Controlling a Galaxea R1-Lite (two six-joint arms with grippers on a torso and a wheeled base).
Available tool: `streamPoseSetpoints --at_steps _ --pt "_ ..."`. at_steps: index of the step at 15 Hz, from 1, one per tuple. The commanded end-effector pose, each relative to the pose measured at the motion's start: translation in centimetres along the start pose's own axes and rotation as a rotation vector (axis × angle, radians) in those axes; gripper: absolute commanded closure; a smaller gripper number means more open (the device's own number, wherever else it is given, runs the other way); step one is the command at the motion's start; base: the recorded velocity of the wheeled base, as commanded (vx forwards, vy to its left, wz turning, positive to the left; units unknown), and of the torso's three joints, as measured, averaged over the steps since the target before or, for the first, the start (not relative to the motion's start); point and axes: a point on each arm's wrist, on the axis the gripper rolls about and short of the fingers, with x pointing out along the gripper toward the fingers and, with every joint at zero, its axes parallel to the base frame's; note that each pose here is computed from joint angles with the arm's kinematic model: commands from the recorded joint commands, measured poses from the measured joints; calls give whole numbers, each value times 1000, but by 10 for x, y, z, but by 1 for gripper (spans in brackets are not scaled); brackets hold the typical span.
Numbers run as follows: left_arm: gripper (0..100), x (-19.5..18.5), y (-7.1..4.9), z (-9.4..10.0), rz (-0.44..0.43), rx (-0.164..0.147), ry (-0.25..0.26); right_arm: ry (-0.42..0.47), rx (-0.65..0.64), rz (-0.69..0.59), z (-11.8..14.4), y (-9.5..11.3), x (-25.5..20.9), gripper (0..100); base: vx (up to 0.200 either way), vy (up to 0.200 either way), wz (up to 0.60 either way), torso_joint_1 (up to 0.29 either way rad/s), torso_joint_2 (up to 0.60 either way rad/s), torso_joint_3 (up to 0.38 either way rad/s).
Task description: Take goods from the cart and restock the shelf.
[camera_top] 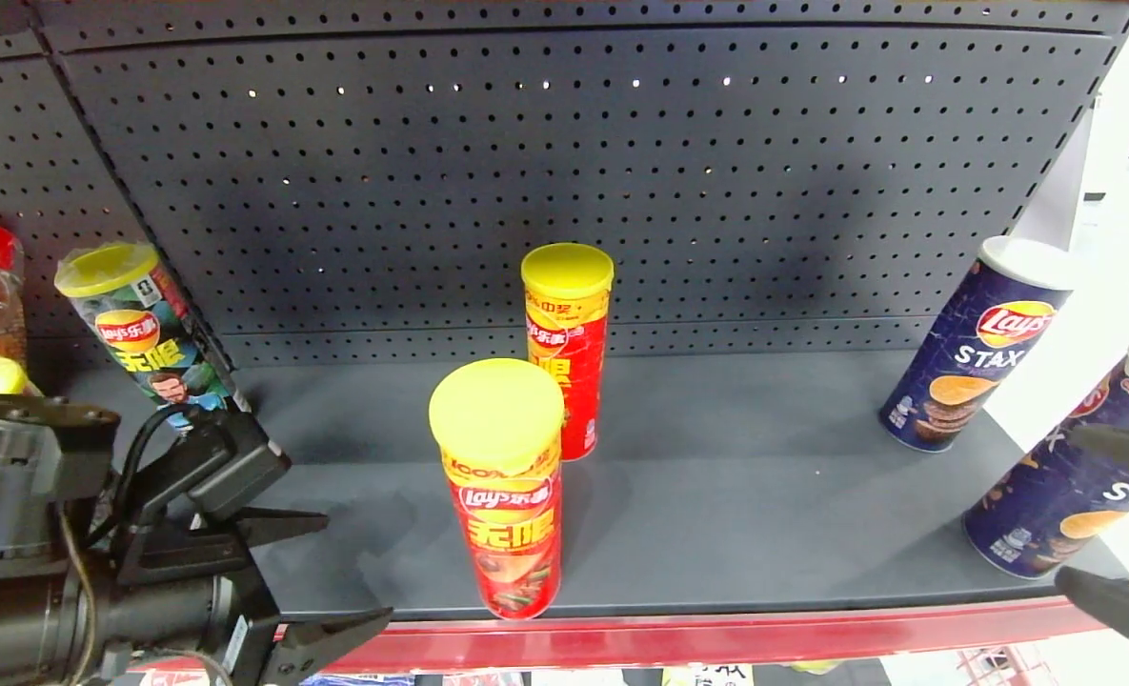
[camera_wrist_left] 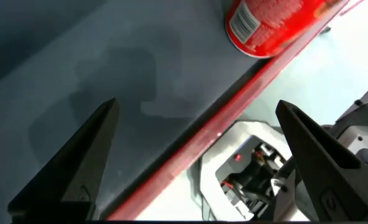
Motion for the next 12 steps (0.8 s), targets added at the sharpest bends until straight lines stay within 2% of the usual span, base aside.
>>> streamPoseSetpoints --at_steps 1,3,7,12 --pt "0 17 0 5 -39 7 39 -26 0 -14 1 1 -7 0 0 0 0 0 0 0" --pt "0 27 1 6 -55 8 67 -39 6 -27 2 0 -9 0 0 0 0 0 0 0" --pt "0 42 7 15 -52 7 83 -61 2 -39 8 0 -12 0 0 0 0 0 0 0" --pt "0 63 9 29 -70 38 59 -68 1 -45 11 -1 -12 0 0 0 0 0 0 0"
